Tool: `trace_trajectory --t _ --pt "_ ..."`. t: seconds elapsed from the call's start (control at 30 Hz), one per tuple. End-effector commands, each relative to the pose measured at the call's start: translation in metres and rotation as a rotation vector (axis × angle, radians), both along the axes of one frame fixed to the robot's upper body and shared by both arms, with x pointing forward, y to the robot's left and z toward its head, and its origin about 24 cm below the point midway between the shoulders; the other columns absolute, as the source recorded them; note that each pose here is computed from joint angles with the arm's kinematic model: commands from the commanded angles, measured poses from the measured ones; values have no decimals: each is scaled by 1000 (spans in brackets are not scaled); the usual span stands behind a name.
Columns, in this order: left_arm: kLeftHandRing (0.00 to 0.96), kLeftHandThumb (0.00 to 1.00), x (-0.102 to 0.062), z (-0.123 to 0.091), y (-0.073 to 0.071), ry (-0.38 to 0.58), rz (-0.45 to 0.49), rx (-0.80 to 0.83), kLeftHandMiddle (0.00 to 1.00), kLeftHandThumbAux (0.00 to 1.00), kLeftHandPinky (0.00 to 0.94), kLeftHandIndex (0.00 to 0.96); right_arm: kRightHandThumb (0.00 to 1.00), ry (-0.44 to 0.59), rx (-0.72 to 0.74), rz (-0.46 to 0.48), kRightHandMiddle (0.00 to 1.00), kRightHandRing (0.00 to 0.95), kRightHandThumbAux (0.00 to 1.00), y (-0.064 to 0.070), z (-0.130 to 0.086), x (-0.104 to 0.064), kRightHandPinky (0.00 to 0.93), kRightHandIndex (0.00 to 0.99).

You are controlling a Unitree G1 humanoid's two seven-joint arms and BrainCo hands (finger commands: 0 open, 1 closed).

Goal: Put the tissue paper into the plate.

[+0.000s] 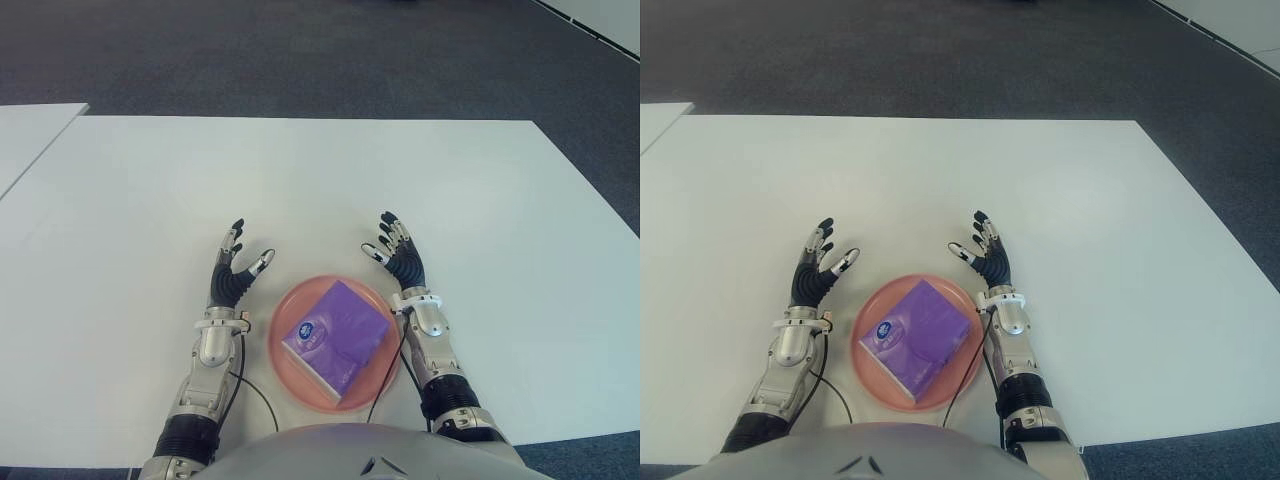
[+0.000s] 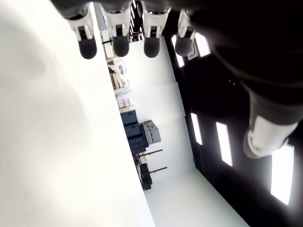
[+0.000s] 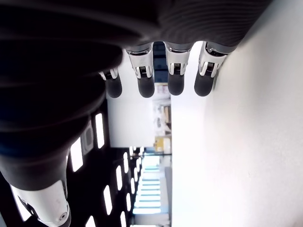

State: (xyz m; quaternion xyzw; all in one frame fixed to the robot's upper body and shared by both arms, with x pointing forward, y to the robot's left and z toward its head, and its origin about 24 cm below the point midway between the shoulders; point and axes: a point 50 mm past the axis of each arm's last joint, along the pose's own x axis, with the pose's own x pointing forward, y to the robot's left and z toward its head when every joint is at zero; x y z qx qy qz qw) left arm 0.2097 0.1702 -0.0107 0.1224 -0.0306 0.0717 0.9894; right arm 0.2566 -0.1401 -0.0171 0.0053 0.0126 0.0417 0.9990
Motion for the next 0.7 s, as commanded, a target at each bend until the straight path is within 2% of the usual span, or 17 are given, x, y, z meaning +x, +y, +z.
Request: trace_trajectory --t 0.03,0.7 --pt "0 39 -1 -6 2 16 16 11 0 535 0 0 0 195 -8 -8 2 0 717 -6 -37 -26 0 12" --pt "0 41 -2 -14 0 63 36 -14 0 554 0 0 0 198 -13 -7 1 0 713 -6 -37 -25 0 11"
